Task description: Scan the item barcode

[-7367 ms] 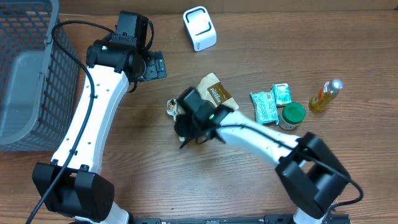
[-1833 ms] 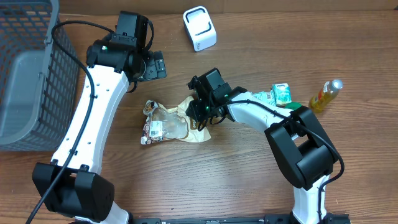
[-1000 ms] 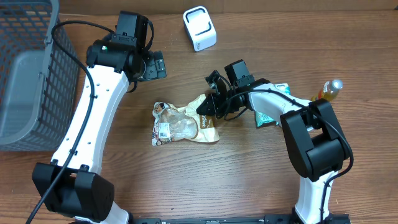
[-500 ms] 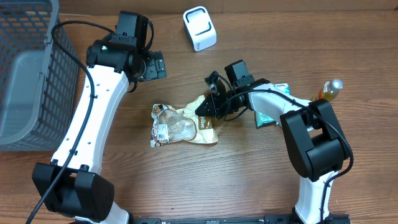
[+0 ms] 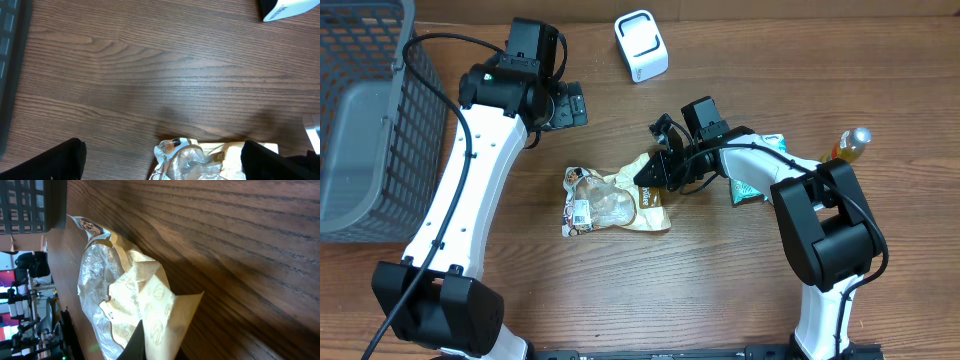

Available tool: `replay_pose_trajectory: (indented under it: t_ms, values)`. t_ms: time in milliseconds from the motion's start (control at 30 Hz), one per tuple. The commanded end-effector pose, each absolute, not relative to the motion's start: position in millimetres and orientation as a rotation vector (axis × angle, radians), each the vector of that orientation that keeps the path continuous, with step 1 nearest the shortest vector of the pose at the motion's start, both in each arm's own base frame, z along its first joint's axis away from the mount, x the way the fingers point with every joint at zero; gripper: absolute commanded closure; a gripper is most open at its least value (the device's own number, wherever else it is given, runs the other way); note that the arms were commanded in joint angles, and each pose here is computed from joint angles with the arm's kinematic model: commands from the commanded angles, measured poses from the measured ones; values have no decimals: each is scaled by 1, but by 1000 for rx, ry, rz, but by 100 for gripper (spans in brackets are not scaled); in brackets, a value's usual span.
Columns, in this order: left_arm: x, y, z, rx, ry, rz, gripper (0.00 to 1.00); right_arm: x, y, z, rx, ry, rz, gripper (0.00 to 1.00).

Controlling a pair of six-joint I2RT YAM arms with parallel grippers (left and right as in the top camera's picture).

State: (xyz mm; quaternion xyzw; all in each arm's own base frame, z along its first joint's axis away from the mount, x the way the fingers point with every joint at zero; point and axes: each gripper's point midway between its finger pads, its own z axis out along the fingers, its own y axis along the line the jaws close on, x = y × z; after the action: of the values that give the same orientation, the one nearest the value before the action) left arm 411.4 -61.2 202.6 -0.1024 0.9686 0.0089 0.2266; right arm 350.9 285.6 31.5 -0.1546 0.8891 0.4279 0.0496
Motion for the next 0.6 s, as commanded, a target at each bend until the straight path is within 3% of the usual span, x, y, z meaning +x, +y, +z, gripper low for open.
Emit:
replay_pose_trajectory:
  t_ms: [0,567]
  values:
    - [413,-62,213,-259,2642,27,0,348,287,40,-491,2683,1324,96]
    - [413,-62,213,-259,2642,27,0,349,287,40,-491,2684,1318,96]
